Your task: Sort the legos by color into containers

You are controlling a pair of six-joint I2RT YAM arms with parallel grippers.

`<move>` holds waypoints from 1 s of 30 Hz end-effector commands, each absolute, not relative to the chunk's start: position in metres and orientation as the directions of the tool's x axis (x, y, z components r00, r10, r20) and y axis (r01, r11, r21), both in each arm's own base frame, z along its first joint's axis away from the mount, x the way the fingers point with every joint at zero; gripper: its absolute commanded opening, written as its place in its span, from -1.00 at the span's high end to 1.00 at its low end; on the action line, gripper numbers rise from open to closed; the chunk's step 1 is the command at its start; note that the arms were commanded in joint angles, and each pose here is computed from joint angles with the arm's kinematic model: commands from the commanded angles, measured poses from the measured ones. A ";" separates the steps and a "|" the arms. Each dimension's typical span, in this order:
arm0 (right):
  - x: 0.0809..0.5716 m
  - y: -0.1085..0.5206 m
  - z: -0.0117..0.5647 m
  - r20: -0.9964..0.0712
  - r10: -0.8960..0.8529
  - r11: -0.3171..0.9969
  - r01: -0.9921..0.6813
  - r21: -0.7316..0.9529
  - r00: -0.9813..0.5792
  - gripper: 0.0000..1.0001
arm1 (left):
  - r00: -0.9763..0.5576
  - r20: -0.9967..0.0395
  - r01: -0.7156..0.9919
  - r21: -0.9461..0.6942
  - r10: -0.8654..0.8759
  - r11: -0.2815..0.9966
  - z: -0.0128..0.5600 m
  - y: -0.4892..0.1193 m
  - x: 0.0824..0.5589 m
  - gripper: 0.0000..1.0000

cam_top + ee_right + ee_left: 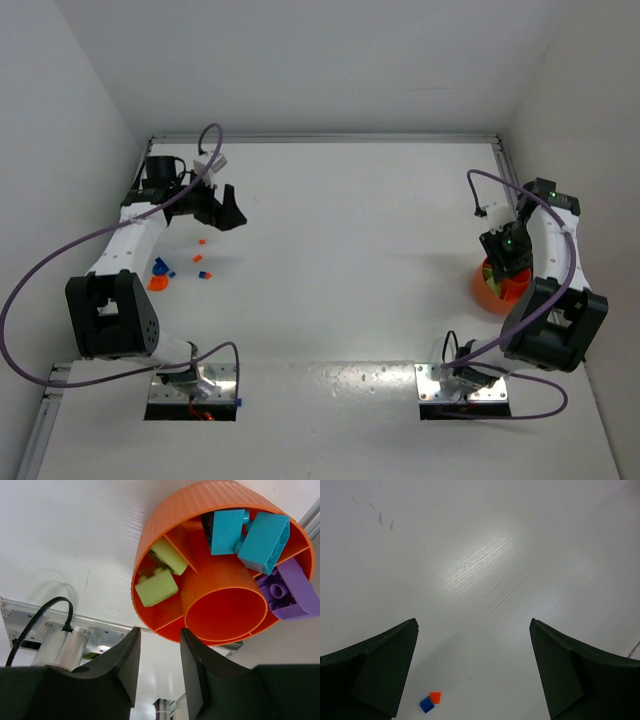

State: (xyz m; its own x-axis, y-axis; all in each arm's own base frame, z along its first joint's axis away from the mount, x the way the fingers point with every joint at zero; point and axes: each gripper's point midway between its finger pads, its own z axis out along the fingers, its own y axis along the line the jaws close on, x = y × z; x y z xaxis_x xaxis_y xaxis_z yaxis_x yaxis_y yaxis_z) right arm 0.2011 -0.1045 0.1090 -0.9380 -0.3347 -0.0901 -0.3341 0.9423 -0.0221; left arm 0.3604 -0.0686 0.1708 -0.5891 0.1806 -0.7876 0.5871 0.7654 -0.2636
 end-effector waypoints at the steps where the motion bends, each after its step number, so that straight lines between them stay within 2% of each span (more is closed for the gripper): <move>1: 0.213 -0.106 0.116 -0.131 -0.343 0.939 -0.341 -0.042 -0.930 0.24 | -0.586 -0.791 0.578 -0.255 0.176 0.775 0.172 -0.061 0.362 -0.99; 6: 0.216 -0.105 0.122 -0.158 -0.345 0.939 -0.340 -0.055 -0.925 0.18 | -0.581 -0.797 0.558 -0.240 0.168 0.794 0.177 -0.055 0.362 -0.99; 11: 0.245 -0.087 0.161 -0.316 -0.362 0.928 -0.373 -0.027 -0.877 0.18 | -0.563 -0.814 0.513 -0.209 0.143 0.833 0.187 -0.035 0.354 -0.99; 14: 0.263 -0.066 0.167 -0.356 -0.346 0.919 -0.390 0.058 -0.868 0.18 | -0.586 -0.800 0.462 -0.199 0.129 0.865 0.186 -0.013 0.344 -0.99; 16: 0.272 -0.043 0.159 -0.353 -0.380 0.889 -0.443 0.115 -0.855 0.20 | -0.643 -0.752 0.437 -0.207 0.143 0.876 0.180 -0.003 0.328 -0.99; 19: 0.299 -0.018 0.154 -0.405 -0.397 0.872 -0.476 0.113 -0.824 0.20 | -0.694 -0.706 0.383 -0.191 0.145 0.904 0.177 0.027 0.312 -0.99; 23: 0.345 0.052 0.151 -0.491 -0.435 0.797 -0.577 0.179 -0.754 0.20 | -0.755 -0.636 0.326 -0.149 0.162 0.933 0.164 0.071 0.286 -0.99; 26: 0.370 0.099 0.137 -0.523 -0.448 0.754 -0.621 0.214 -0.725 0.20 | -0.807 -0.578 0.217 -0.106 0.117 0.970 0.152 0.104 0.273 -0.99; 29: 0.381 0.142 0.122 -0.532 -0.441 0.714 -0.642 0.279 -0.722 0.23 | -0.844 -0.534 0.107 -0.094 0.040 0.990 0.142 0.128 0.269 -0.78; 30: 0.387 0.152 0.119 -0.549 -0.440 0.708 -0.651 0.275 -0.710 0.23 | -0.846 -0.533 0.068 -0.092 0.008 0.993 0.144 0.135 0.271 -0.63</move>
State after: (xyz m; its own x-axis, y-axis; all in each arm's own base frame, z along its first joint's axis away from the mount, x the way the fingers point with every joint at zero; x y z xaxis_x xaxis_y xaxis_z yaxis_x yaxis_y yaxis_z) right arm 0.3570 0.1066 0.1020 -0.7539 -0.5049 -0.4204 -0.6289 0.7397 0.2394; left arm 0.2743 0.1098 0.1414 -0.8213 0.0387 -0.5691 0.1459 0.9788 -0.1439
